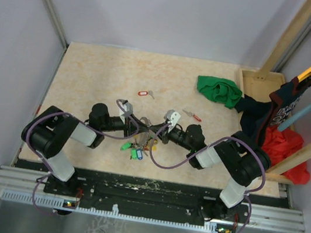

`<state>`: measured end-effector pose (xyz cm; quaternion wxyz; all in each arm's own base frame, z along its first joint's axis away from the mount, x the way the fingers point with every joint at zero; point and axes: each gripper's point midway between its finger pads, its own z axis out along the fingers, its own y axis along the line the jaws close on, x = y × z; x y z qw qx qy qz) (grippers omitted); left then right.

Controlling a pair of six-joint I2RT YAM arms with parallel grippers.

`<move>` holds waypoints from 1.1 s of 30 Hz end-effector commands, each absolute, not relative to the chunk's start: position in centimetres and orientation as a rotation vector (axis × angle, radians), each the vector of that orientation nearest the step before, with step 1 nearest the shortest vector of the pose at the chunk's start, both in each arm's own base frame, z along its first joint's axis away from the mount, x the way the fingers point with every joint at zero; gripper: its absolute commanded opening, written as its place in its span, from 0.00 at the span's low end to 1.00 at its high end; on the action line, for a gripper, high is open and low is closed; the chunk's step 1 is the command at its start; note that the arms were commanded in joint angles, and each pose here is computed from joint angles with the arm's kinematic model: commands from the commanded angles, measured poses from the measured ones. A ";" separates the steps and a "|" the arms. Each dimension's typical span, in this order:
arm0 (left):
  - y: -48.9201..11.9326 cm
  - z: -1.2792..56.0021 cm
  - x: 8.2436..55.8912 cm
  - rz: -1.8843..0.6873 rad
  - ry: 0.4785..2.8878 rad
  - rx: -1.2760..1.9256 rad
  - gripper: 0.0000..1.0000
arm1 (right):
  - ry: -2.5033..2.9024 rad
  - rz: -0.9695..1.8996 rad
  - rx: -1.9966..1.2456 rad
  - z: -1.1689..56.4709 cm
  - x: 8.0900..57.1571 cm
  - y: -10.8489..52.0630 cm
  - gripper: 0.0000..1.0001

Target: Put the keys on the keyring

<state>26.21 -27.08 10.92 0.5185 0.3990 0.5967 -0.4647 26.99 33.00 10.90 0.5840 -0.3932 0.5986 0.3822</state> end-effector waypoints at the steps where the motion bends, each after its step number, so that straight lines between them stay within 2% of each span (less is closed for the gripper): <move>1: -27.5 10.9 26.5 -1.087 1.423 0.996 0.17 | 1.279 0.911 -0.901 14.7 27.5 33.7 0.00; 4: -27.3 11.2 26.7 -1.064 1.436 0.998 0.01 | 1.278 0.914 -0.905 14.7 27.4 33.7 0.00; 5: -27.2 11.4 26.9 -1.050 1.448 0.995 0.00 | 1.279 0.912 -0.906 14.7 27.4 33.6 0.00; 9: -27.0 11.9 27.5 -0.940 1.515 0.987 0.00 | 1.282 0.906 -0.906 14.6 27.3 32.7 0.00; 13: -26.7 10.4 28.3 -0.743 1.647 1.013 0.00 | 1.232 0.911 -0.940 16.1 27.4 31.6 0.10; 17: -27.1 10.0 28.5 -0.662 1.721 1.039 0.00 | 1.221 0.913 -1.025 16.6 27.8 30.8 0.19; 25: -27.6 12.5 28.9 -0.561 1.835 1.175 0.00 | 1.275 0.865 -1.255 14.3 28.0 30.0 0.31; 33: -26.3 14.1 28.3 -0.475 1.873 1.372 0.00 | 1.091 0.955 -1.282 15.6 27.2 31.5 0.34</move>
